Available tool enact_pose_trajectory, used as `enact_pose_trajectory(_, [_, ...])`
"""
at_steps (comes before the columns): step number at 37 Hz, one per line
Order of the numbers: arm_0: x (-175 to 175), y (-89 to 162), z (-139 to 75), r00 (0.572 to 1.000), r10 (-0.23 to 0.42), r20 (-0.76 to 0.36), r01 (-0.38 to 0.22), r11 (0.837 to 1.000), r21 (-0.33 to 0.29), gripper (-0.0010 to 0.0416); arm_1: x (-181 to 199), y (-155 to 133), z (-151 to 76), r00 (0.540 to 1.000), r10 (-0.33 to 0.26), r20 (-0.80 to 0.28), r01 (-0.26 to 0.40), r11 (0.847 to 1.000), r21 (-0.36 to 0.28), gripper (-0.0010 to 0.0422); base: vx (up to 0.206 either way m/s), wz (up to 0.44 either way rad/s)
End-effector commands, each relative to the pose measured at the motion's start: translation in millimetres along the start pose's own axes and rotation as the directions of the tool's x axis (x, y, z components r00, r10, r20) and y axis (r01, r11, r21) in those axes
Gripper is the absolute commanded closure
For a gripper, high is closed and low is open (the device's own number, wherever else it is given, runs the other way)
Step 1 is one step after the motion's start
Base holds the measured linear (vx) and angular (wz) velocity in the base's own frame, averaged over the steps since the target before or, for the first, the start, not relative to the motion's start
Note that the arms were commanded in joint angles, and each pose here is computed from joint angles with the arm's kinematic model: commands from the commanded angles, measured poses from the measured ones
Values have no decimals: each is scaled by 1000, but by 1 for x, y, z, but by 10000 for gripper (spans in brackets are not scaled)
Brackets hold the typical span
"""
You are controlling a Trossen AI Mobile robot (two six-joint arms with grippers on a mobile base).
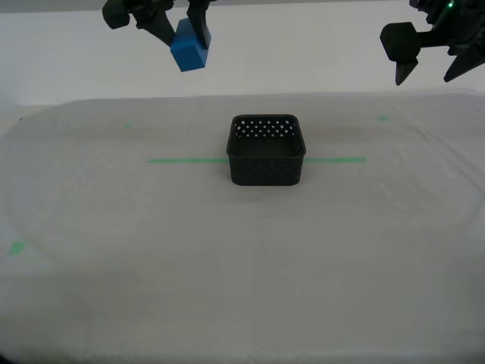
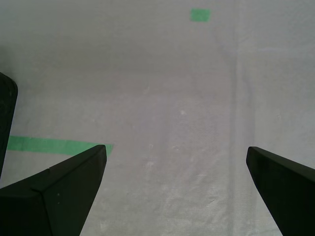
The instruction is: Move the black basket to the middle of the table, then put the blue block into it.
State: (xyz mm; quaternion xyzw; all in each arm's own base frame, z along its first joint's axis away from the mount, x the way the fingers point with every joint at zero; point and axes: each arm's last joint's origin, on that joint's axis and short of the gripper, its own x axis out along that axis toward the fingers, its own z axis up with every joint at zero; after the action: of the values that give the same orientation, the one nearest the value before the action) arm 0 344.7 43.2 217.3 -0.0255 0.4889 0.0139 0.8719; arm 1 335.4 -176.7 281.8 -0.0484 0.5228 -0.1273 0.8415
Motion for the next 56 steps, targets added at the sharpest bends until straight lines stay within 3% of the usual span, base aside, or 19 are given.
enact_pose_trajectory(1, [0, 0, 0, 1000, 0, 2, 0, 1000, -1, 7, -2, -4, 3, 1000, -16, 26, 16, 1000, -14, 413, 0, 0])
enact_pose_trajectory(11, [0, 0, 0, 1000, 0, 2, 0, 1000, -1, 7, -3, -20, 0, 997, -52, 53, 53, 998, -16, 413, 0, 0])
enact_pose_trajectory(23, [0, 0, 0, 1000, 0, 2, 0, 1000, -1, 7, -4, -51, -4, 985, -99, 142, 96, 995, 28, 413, 0, 0])
enact_pose_trajectory(28, [0, 0, 0, 1000, -1, 0, 1, 1000, -1, 7, 9, -58, -4, 986, -94, 138, 89, 995, 40, 413, 0, 0])
enact_pose_trajectory(39, [0, 0, 0, 1000, 0, 2, 0, 1000, -1, 7, 76, -68, -4, 999, -42, 26, 41, 997, 61, 412, 0, 0])
enact_pose_trajectory(56, [0, 0, 0, 1000, 0, 2, 0, 1000, -1, 7, 134, -87, 22, 996, 23, -92, -11, 992, 127, 413, 0, 0])
